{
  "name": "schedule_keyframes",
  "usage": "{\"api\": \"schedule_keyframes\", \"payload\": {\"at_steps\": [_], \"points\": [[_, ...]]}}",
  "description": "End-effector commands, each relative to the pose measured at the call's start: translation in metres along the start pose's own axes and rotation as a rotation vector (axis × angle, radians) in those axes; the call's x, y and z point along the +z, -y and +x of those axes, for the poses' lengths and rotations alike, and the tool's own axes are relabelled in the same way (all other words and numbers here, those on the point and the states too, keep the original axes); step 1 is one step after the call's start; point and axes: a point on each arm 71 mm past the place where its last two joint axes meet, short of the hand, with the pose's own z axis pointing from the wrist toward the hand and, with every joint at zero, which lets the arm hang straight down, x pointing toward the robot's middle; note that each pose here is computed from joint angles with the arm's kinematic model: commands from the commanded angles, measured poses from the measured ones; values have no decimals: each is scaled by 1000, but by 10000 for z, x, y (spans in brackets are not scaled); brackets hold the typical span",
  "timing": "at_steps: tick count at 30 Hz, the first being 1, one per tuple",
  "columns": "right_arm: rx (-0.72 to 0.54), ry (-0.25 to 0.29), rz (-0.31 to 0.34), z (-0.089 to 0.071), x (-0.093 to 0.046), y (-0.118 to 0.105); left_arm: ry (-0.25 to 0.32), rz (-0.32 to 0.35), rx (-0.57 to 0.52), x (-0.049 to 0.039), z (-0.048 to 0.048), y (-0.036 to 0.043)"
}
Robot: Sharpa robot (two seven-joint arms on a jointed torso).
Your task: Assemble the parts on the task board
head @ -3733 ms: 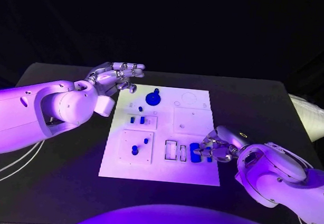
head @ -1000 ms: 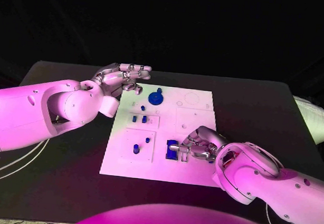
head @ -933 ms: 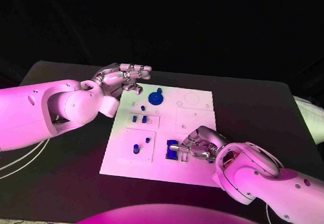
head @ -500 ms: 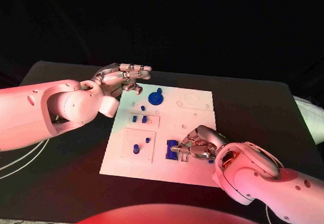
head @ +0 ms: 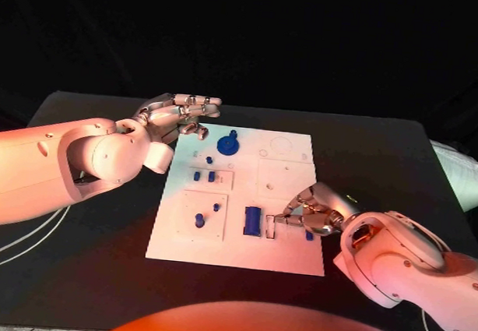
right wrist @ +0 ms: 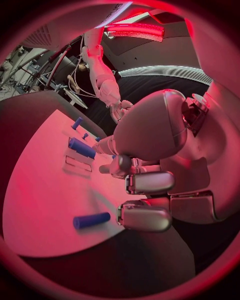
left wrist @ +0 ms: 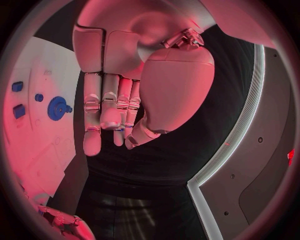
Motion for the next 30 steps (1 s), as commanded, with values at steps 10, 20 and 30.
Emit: {"api": "schedule_keyframes", "payload": {"at_steps": [10,20,30], "points": [[-118,-11,73,-115,-34,325,-26,3,-5,17,36,-9],[-222,-23,75,-65,-10,383,-26,0,-6,18,33,-29],[-279,-41,69,-13,21,381,-27,-3,-7,15,34,-34]]}}
